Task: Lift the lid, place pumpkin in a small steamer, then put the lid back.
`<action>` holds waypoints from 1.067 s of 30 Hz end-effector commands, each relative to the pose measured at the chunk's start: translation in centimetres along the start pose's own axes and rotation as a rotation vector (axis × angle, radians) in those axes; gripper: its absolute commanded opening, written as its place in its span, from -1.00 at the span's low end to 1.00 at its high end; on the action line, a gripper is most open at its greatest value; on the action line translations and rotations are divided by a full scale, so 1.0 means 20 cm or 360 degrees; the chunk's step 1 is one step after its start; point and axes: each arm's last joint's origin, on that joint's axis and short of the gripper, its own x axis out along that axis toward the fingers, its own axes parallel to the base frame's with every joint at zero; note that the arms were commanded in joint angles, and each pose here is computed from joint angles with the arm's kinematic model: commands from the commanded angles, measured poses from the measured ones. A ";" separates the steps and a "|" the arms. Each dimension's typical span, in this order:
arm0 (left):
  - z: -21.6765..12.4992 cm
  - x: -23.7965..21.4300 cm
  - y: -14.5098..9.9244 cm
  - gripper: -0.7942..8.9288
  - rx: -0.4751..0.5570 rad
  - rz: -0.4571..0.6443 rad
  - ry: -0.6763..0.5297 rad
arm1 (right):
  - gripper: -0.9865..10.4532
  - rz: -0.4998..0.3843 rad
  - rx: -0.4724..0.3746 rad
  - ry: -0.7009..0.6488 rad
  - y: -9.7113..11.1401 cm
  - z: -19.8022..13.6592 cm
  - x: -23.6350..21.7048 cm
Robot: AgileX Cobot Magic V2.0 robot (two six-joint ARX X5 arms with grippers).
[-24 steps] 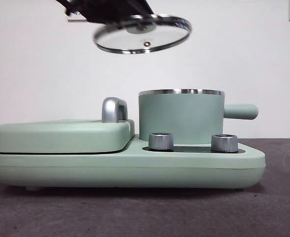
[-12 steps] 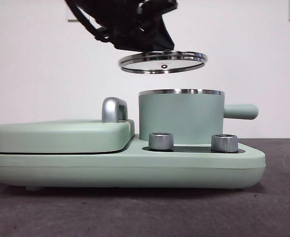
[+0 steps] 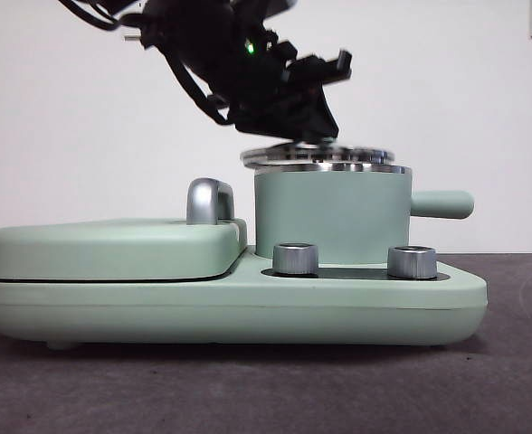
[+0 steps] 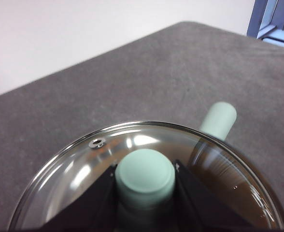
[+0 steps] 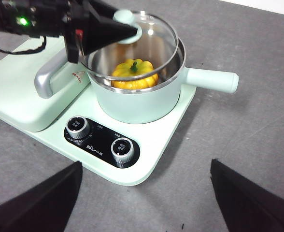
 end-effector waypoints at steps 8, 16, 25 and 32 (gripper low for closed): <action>0.11 0.01 -0.01 -0.82 0.0026 0.0000 -0.0268 | -0.11 0.0004 0.0006 -0.0010 0.00 0.01 0.00; 0.07 0.05 -0.02 -0.82 0.0009 -0.0057 -0.0249 | -0.11 0.0003 0.0006 -0.0010 0.00 0.01 0.00; 0.02 0.08 -0.03 -0.82 -0.0027 -0.0080 -0.0195 | -0.11 -0.0027 0.0007 -0.0013 0.00 0.01 0.00; 0.00 0.09 -0.04 -0.82 -0.0025 -0.0093 -0.0117 | -0.11 -0.0050 0.0007 -0.0015 0.00 0.01 0.00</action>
